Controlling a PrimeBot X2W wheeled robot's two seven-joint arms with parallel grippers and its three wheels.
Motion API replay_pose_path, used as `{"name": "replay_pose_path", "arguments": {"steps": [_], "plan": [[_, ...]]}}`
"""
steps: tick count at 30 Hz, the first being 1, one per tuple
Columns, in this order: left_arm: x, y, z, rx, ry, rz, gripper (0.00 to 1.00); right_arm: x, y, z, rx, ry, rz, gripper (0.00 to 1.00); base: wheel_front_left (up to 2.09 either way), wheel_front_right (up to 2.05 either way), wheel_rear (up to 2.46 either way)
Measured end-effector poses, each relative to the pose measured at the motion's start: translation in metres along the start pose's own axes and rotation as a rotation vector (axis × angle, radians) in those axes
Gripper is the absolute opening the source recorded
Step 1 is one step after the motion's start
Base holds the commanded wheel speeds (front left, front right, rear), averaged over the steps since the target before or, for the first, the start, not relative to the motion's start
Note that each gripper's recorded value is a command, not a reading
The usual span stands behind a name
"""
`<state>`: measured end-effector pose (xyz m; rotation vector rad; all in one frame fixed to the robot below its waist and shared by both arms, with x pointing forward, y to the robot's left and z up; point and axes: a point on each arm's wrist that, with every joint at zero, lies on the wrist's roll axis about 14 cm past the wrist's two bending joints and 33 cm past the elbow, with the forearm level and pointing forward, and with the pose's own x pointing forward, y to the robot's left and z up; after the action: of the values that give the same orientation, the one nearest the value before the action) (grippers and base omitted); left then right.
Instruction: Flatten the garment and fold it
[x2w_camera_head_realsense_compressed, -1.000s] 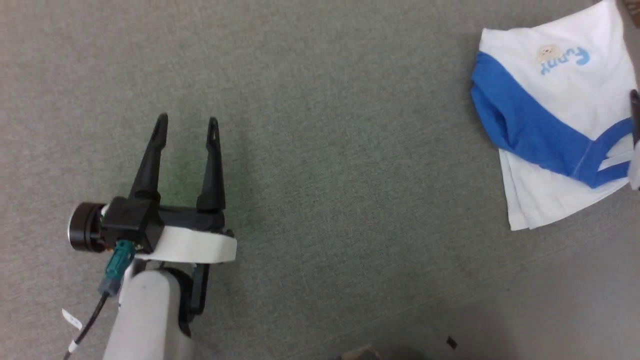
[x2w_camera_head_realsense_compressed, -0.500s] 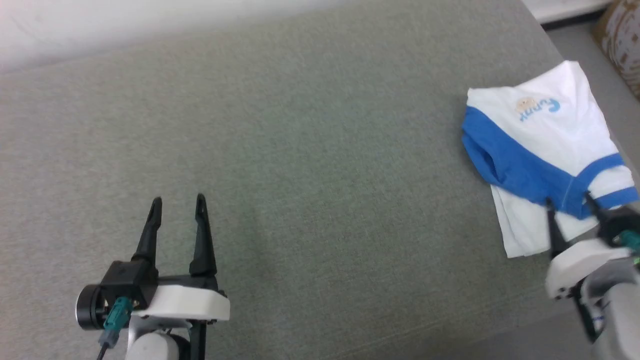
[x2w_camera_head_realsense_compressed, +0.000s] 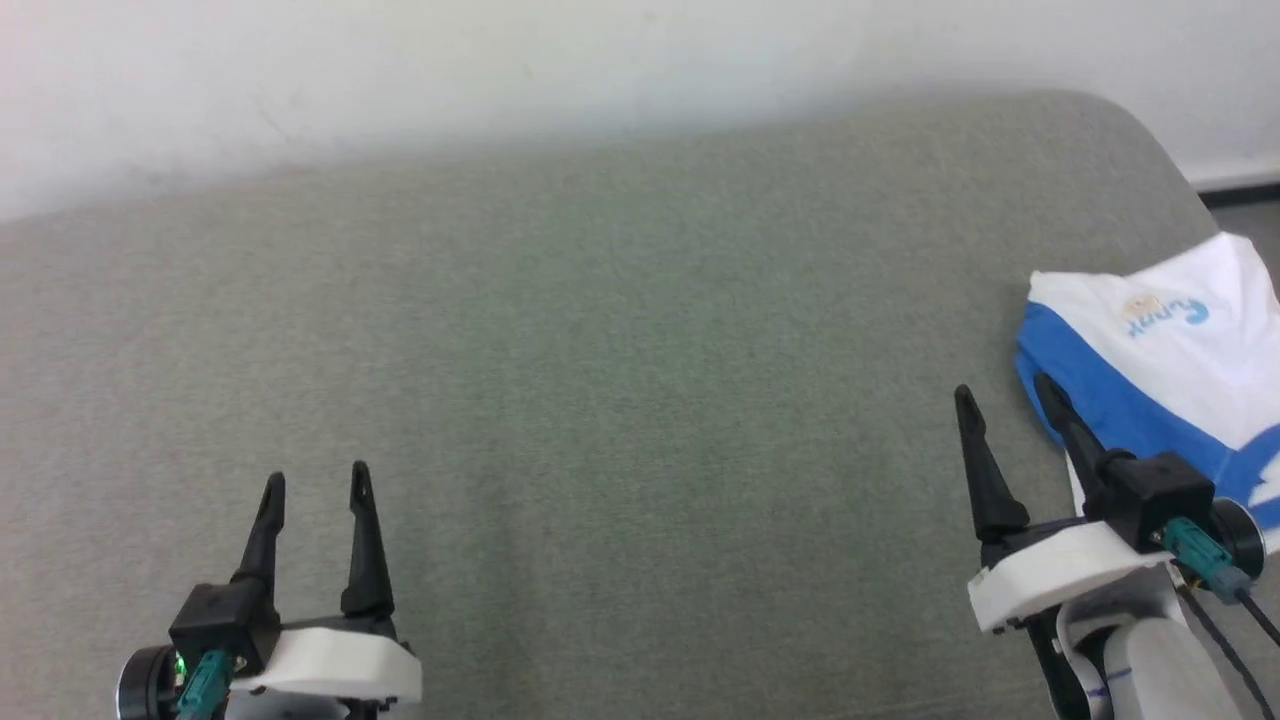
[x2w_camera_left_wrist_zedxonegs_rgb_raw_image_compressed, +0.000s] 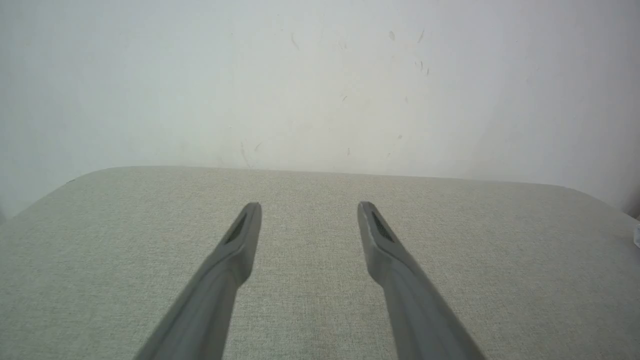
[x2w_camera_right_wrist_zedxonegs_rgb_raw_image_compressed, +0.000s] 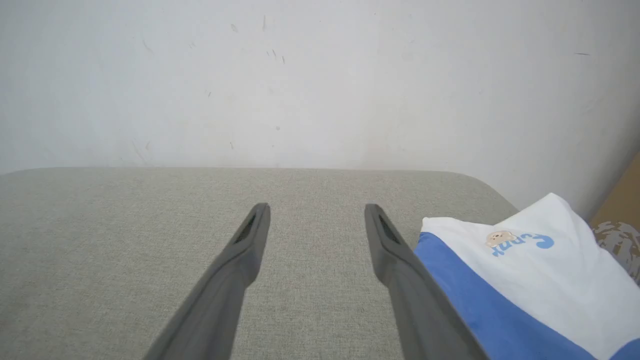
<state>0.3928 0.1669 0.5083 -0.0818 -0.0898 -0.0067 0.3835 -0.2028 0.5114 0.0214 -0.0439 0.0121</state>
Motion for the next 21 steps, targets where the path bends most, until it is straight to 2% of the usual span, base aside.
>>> {"name": "replay_pose_path", "arguments": {"steps": [7, 14, 21], "plan": [[-0.025, 0.022, 0.004, 0.041, 0.004, 0.022, 1.0, -0.015, 0.022, 0.026, 0.018, -0.055, 0.057, 1.0, 0.0, 0.0, 0.0], [-0.043, 0.03, 0.002, 0.049, 0.018, 0.033, 1.0, -0.035, 0.047, 0.029, 0.053, -0.048, 0.126, 1.0, 0.0, 0.0, 0.0], [-0.051, 0.034, 0.002, 0.048, 0.021, 0.047, 1.0, -0.034, 0.066, 0.034, 0.057, -0.055, 0.183, 1.0, 0.0, 0.0, 0.0]]}}
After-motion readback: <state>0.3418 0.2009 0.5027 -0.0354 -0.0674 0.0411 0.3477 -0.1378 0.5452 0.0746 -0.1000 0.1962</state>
